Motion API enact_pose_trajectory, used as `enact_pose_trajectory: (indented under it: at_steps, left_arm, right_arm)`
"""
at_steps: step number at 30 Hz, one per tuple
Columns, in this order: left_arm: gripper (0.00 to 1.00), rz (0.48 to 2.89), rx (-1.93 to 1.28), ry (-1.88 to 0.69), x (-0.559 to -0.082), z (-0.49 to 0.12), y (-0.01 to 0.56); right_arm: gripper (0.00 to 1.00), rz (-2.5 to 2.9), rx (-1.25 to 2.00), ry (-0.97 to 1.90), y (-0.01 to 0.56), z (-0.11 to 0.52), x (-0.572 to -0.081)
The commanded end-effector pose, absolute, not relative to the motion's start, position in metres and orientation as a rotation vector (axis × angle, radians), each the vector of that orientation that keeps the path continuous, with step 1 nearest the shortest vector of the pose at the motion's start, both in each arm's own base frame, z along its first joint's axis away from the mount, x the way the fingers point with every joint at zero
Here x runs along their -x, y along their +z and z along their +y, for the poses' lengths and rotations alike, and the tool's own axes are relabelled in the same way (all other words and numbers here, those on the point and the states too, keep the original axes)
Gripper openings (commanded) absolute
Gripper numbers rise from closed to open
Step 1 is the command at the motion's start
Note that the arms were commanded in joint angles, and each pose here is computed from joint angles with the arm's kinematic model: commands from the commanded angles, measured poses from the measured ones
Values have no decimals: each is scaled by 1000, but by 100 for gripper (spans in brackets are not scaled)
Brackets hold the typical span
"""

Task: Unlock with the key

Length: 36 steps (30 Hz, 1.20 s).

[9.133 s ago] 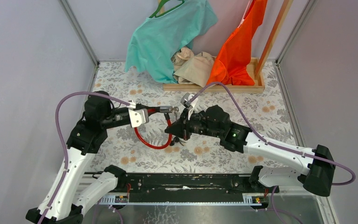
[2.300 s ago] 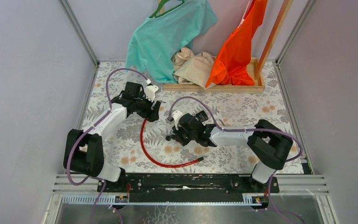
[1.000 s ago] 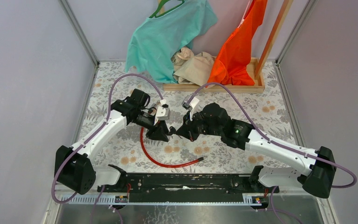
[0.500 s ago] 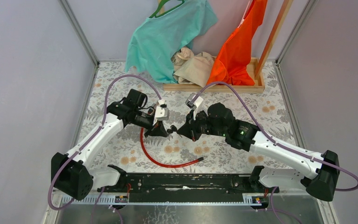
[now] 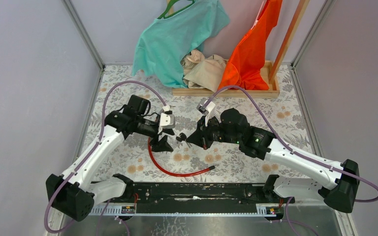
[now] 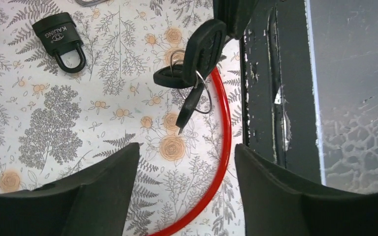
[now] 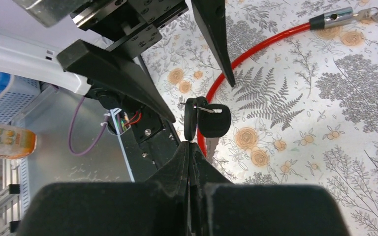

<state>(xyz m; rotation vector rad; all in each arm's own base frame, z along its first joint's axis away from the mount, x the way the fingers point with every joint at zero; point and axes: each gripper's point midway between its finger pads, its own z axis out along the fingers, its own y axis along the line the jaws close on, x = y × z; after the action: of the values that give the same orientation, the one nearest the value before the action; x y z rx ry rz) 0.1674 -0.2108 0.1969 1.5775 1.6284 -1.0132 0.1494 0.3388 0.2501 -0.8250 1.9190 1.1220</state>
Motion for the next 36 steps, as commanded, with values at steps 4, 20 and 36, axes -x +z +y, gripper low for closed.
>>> enact_pose_trajectory:
  at_steps: [4, 20, 36]
  left_arm:
    - [82, 1501, -1475, -936, -160, -211, 245]
    - [65, 1458, -1323, -1000, -150, -217, 258]
    - [58, 1429, -1300, -1077, -151, -232, 268]
  right_arm:
    - [0, 1749, 794, 1310, 322, 349, -135]
    - [0, 1658, 736, 1427, 359, 349, -126]
    - [0, 1638, 711, 1473, 365, 349, -122]
